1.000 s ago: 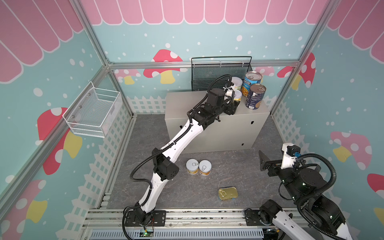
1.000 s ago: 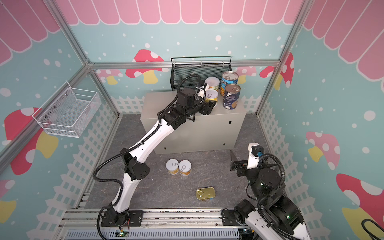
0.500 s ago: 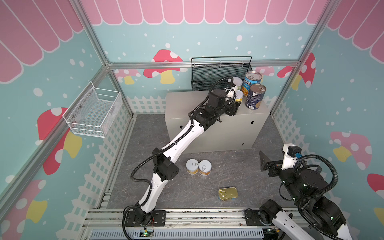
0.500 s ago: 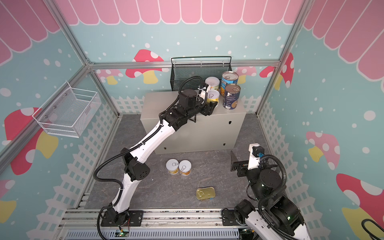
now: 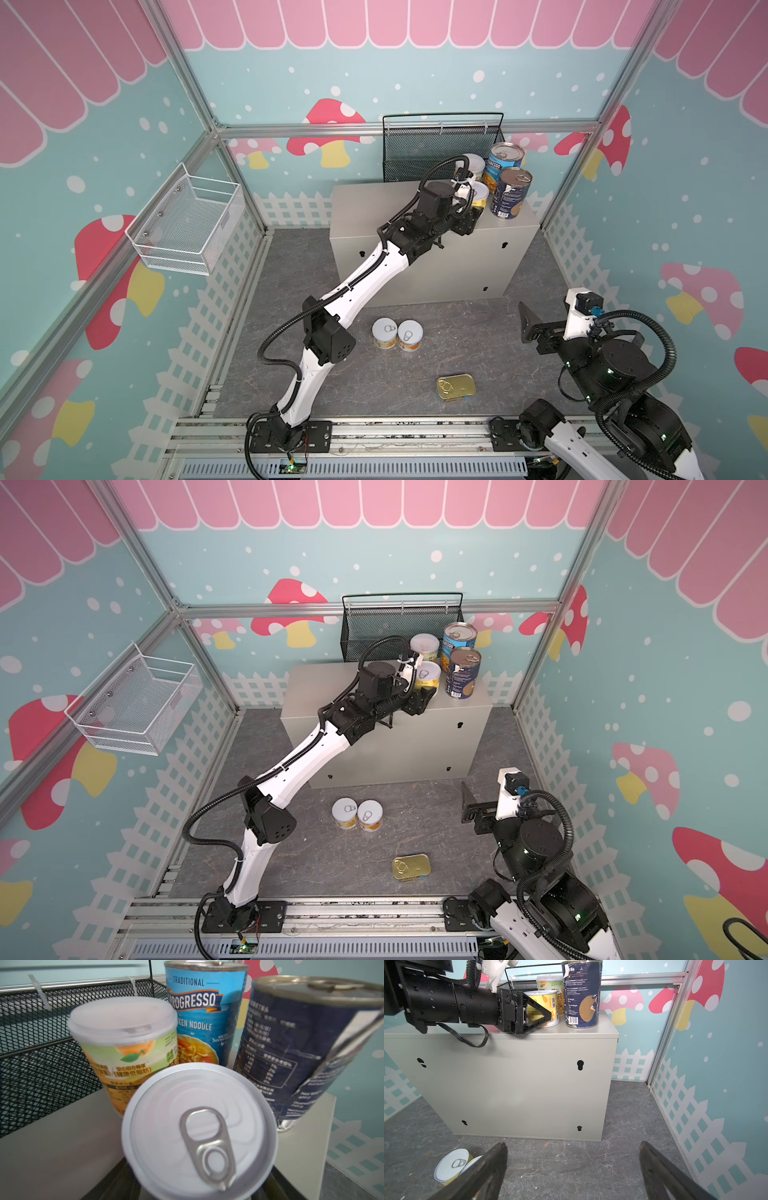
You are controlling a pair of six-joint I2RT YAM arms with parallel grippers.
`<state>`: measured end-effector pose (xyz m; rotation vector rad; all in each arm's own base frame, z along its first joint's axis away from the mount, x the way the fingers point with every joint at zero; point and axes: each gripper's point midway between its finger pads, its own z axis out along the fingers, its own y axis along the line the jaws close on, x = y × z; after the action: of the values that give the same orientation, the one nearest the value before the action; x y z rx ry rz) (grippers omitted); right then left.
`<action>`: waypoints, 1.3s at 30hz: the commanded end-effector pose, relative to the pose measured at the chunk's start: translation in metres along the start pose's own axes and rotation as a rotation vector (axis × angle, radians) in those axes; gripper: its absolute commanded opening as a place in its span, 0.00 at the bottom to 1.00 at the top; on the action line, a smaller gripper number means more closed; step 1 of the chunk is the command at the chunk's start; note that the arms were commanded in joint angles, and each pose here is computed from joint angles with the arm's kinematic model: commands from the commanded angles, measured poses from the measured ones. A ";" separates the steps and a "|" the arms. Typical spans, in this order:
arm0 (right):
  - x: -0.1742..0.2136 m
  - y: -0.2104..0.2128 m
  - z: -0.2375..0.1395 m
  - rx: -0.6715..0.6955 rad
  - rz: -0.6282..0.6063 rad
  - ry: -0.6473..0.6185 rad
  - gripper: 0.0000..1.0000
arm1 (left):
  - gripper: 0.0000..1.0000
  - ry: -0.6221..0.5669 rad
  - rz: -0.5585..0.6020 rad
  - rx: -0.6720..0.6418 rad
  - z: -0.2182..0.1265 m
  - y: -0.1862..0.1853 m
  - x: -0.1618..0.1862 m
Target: Place and organize the canned foods onto the counter
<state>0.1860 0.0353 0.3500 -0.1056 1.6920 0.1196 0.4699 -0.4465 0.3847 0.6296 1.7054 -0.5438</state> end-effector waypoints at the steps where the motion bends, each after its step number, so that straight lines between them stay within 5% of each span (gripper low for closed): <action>1: 0.003 -0.004 -0.002 0.017 0.000 -0.002 0.99 | 0.72 0.053 0.018 0.018 -0.004 -0.011 0.012; 39: 0.005 -0.005 -0.004 0.012 0.009 -0.004 0.99 | 0.75 0.065 0.021 0.011 -0.010 -0.014 0.020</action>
<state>0.1828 0.0331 0.3467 -0.1040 1.6928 0.1198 0.4586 -0.4447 0.3849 0.6329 1.7037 -0.5439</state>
